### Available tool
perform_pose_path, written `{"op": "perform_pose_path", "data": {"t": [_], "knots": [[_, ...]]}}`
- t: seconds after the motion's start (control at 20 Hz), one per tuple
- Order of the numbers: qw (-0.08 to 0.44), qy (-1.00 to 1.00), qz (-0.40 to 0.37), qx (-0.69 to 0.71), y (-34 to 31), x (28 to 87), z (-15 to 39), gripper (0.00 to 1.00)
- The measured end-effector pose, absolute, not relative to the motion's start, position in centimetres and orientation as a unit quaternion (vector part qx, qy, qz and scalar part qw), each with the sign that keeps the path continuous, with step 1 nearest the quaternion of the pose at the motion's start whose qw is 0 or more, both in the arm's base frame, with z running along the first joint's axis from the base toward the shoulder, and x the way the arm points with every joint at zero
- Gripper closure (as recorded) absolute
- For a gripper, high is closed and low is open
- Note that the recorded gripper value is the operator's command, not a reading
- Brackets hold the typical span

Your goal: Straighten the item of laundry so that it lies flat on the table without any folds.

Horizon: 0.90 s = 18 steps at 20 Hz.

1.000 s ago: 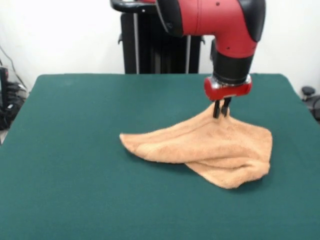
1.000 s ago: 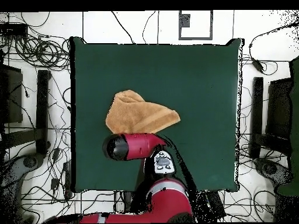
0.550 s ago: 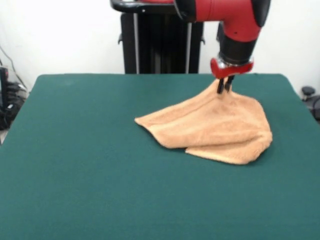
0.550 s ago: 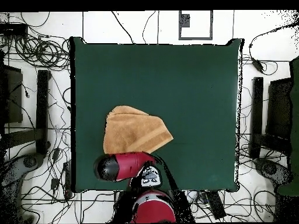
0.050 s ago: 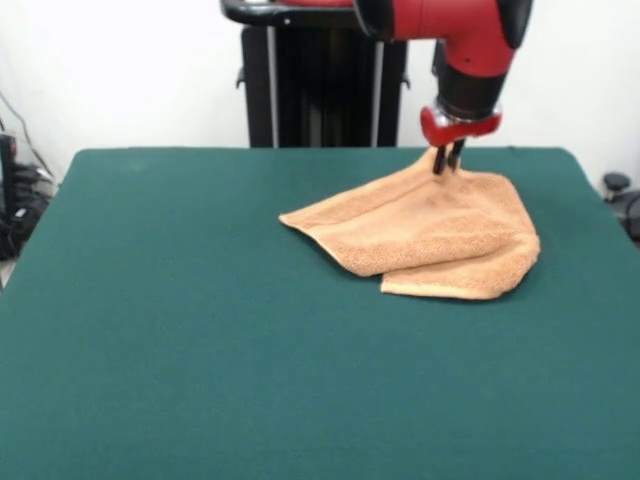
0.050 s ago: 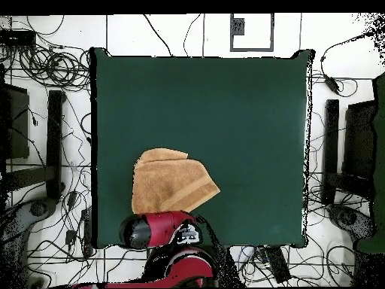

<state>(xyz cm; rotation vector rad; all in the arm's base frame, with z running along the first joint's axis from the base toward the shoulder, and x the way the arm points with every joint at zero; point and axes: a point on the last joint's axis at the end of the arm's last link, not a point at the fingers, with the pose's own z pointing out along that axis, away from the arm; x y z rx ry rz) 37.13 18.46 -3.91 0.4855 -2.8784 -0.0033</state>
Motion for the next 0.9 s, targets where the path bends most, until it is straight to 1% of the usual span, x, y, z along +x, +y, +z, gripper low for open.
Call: {"op": "perform_pose_path", "data": {"t": [0.05, 0.7, 0.9], "knots": [[0.109, -0.980, -0.001, 0.165, 18.5, 37.0, -4.1, 0.00], [0.102, -0.979, 0.007, 0.177, 19.0, 36.8, -3.8, 0.00], [0.084, -0.981, 0.011, 0.172, 18.6, 38.1, -2.6, 0.00]]}}
